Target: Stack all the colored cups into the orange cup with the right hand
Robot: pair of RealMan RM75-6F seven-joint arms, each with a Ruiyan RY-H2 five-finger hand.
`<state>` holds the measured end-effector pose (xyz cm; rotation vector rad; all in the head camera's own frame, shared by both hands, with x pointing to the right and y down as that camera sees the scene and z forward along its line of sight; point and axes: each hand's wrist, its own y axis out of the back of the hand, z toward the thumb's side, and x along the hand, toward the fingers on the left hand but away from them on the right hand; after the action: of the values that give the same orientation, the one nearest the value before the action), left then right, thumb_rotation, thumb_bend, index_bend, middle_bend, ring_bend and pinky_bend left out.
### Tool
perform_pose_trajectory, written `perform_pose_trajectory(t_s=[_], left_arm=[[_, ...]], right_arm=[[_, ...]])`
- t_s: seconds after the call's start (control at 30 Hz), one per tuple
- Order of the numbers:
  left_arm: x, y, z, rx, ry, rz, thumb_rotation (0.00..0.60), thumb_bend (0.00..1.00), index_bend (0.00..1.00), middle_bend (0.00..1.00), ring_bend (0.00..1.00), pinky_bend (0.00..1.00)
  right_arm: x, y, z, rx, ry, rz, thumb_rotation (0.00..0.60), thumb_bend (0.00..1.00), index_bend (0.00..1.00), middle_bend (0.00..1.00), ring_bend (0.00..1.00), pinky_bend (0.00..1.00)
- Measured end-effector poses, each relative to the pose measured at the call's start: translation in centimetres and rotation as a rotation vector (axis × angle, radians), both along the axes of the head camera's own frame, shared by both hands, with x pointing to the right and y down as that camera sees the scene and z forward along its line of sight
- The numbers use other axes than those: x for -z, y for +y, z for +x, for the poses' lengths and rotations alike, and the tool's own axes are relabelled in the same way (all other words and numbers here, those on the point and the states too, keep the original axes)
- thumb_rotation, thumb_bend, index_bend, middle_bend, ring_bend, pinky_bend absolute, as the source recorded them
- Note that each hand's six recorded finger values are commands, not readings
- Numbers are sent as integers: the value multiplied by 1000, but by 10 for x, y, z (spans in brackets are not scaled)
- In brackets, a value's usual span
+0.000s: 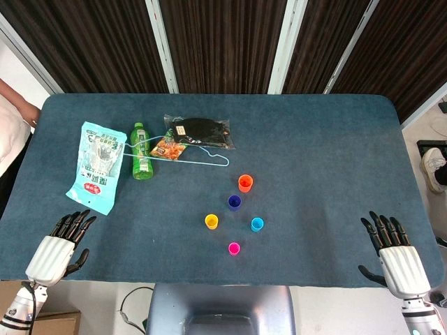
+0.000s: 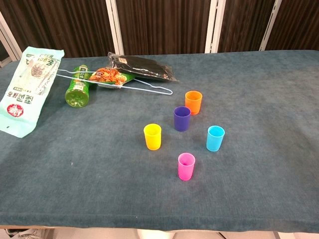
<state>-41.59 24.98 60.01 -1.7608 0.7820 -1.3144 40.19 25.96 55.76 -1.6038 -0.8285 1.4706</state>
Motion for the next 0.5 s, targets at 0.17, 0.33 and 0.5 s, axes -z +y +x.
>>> perform_pose_trajectory(t_s=[0.17, 0.33, 0.5], left_arm=[[0, -1, 0, 2, 5, 2, 600, 461, 0, 0, 0, 116], [0, -2, 0, 3, 12, -2, 600, 461, 0, 0, 0, 116], [0, -2, 0, 1, 9, -2, 600, 460, 0, 0, 0, 116]], right_arm=[[-4, -3, -3, 9, -14, 6, 600, 260, 0, 0, 0, 0], [-8, -25, -16, 34, -74, 34, 600, 260, 0, 0, 0, 0], [-24, -70, -52, 121, -122, 33, 600, 260, 114, 0, 0, 0]])
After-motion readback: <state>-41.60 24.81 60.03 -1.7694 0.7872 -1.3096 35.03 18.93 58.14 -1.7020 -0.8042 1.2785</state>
